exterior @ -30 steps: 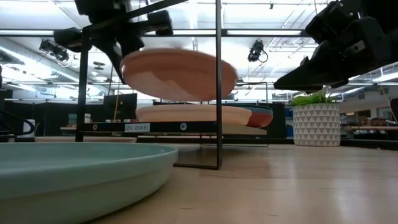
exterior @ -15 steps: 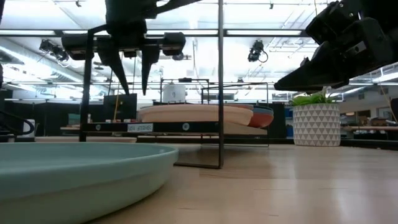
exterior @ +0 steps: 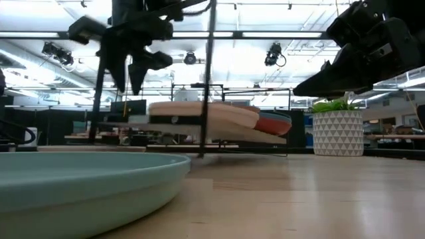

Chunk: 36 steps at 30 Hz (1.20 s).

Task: Place and stack plates onto a shelf
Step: Stack the grey plate on top of the brown plate on the shelf

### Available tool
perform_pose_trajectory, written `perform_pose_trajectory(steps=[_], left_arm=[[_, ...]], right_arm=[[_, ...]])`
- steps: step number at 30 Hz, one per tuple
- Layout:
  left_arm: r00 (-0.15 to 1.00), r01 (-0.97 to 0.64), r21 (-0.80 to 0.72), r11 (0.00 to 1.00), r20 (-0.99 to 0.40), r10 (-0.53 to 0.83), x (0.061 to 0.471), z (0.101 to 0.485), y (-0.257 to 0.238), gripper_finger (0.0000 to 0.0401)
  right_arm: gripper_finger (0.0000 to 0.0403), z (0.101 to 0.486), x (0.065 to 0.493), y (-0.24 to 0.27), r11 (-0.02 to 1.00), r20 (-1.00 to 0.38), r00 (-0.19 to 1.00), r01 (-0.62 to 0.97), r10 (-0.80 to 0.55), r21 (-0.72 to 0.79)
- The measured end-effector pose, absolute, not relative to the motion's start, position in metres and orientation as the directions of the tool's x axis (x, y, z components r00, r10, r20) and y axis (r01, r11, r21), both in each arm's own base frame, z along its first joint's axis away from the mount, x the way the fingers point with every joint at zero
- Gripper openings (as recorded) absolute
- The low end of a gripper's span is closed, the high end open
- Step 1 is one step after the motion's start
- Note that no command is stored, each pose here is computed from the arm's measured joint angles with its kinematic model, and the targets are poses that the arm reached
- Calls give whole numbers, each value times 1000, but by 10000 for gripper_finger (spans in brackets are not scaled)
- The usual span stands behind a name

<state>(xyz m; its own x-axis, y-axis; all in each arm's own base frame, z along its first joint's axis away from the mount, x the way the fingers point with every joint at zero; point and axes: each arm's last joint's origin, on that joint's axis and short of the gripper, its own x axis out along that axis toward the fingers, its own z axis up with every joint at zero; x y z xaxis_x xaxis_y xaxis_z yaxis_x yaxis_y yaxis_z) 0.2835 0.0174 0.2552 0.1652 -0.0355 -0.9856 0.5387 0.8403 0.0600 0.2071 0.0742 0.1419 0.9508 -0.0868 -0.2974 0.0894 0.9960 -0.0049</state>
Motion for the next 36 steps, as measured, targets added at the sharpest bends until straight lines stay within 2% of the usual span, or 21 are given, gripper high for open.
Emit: perform_pose_trajectory(steps=[4, 12, 17, 26, 29, 34, 36], left_arm=[[271, 534, 93, 840, -960, -65, 285, 266, 16, 112], [233, 612, 155, 775, -972, 10, 282, 265, 0, 87], [166, 601, 111, 792, -986, 12, 272, 268, 4, 67], [191, 430, 54, 901, -981, -33, 207, 254, 18, 10], [207, 346, 28, 938, -977, -48, 183, 247, 13, 6], [183, 51, -8, 999, -983, -17, 165, 227, 1, 10], [174, 69, 7, 998, -985, -5, 165, 223, -7, 11]], right_arm=[[105, 144, 208, 74, 996, -281, 956, 84, -84, -12], [105, 144, 208, 75, 998, -282, 957, 64, -65, -14], [105, 144, 208, 76, 998, -282, 957, 62, -62, -10], [105, 144, 205, 83, 1000, -278, 960, 25, -26, -5], [105, 145, 205, 83, 1000, -270, 963, 25, -25, -5], [105, 146, 205, 84, 1000, -257, 966, 24, -24, -1], [105, 147, 206, 84, 1000, -249, 968, 24, -23, 3]])
